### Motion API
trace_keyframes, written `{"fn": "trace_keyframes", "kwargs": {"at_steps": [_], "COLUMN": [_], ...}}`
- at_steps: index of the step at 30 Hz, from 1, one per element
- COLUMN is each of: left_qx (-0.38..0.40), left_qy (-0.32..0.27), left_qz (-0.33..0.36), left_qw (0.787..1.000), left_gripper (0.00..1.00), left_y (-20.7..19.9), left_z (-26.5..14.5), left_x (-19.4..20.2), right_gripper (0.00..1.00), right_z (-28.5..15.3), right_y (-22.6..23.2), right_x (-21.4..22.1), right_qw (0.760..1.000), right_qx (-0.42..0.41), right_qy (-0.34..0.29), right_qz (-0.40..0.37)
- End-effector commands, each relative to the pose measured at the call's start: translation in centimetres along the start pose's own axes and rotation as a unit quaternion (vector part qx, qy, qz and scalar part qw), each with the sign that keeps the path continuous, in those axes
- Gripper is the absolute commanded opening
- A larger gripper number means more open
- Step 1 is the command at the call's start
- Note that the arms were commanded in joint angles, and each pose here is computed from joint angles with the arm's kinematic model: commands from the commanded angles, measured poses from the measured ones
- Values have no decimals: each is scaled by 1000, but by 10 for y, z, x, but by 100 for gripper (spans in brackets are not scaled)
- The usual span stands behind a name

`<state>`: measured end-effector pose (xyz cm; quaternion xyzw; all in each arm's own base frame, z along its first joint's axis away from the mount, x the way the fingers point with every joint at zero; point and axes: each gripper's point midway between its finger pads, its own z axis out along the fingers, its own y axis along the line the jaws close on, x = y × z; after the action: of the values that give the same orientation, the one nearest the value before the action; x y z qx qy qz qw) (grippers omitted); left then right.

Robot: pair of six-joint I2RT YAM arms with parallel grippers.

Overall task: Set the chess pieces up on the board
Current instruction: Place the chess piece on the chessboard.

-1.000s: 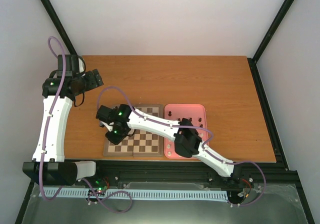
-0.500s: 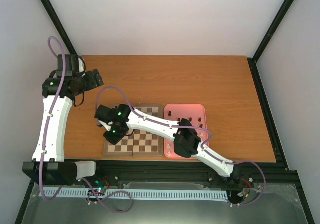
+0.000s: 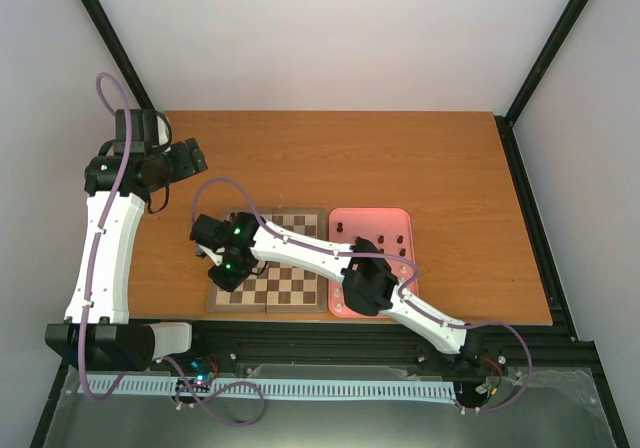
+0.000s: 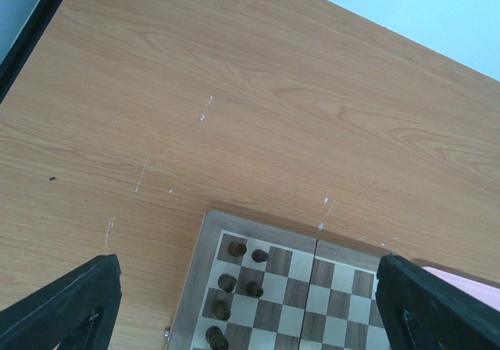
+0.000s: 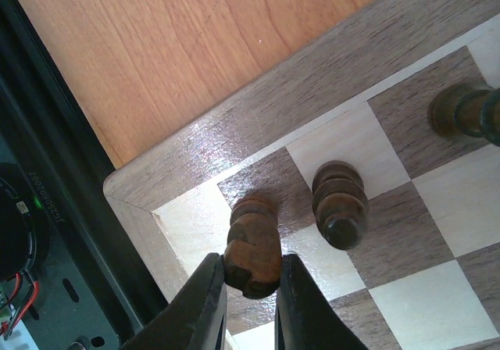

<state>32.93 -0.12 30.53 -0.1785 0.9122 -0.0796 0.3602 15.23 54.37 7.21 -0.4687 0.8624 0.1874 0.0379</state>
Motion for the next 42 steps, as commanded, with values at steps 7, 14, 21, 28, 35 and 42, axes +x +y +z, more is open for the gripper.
{"fn": "trace_keyframes", "kwargs": {"at_steps": [7,14,21,28,35,42], "left_qx": [12,11,11,10,6,3], "left_qy": [-20,-20,-19,-19,-20,-19], "left_qz": [7,7,7,8,10,9], "left_qw": [1000,1000,1000,1000,1000,1000], "left_gripper": [100,100,100,100,100,100], "left_y": [-7,-7,-7,-7,-6,-4], "left_z": [-8,-7,-5,-6,-7,-6], "left_x": [-9,-10,-11,-11,-12,-10], "right_gripper": [25,34,40,53,45,3], "right_z": [-9,-19,-43,-77,-91,-63], "right_y": [9,13,18,20,13,4], "right_x": [-6,-11,-15,-17,1,23], "right_qw": [1000,999,998,996,997,998], "right_qx": [-3,-7,-9,5,7,-48], "right_qy": [-15,-27,-46,-72,-62,-28], "right_qz": [-19,-31,-39,-50,-38,-5]}}
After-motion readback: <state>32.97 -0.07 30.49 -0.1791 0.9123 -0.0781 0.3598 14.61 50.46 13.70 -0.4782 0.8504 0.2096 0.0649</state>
